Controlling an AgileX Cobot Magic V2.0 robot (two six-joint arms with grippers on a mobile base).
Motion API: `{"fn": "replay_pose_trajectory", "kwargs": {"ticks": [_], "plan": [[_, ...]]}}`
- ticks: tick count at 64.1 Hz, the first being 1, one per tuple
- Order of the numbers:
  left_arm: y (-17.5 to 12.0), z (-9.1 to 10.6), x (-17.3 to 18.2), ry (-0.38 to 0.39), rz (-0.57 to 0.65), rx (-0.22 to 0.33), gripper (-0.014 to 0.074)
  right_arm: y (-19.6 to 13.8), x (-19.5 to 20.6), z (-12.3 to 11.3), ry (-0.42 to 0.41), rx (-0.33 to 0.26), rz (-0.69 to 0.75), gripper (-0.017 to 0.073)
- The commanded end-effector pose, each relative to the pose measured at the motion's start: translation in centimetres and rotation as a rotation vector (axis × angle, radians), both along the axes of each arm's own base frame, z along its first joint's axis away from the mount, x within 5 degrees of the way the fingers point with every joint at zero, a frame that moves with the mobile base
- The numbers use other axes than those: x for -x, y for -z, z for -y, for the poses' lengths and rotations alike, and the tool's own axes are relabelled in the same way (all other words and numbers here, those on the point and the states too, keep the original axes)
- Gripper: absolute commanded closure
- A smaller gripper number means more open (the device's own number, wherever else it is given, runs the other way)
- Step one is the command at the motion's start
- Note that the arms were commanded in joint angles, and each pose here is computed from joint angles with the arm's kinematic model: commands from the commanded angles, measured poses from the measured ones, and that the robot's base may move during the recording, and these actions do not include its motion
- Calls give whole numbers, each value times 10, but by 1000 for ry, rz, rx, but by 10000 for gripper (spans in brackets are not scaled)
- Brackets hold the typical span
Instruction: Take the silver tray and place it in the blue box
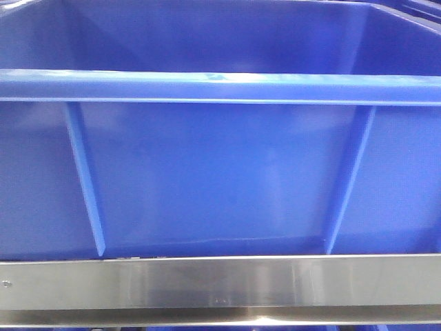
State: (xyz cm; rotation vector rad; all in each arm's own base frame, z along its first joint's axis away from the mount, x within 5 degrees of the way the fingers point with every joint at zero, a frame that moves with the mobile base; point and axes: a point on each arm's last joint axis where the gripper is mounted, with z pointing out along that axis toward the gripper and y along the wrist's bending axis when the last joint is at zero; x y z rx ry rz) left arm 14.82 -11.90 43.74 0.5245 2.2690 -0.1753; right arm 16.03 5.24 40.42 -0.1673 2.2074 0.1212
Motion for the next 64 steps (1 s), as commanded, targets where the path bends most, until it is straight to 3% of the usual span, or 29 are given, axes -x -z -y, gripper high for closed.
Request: {"fn": "replay_pose_trajectory", "kwargs": {"ticks": [1,11,18,30,44,64], "plan": [[-17,-28,27,26,154,110,687,-17,22,8,-47,-39,201,508],[-6,-67,65,81,298,201,687,-3,63,24,-66,-91,299,508],[9,-92,90,121,400,249,687,18,86,33,-85,-78,346,508],[38,-119,121,178,555,343,687,50,116,46,-97,-103,443,508],[58,-127,131,194,588,391,687,62,124,48,-104,-121,496,508],[73,-121,126,199,548,359,687,64,124,49,-99,-114,475,508]]}}
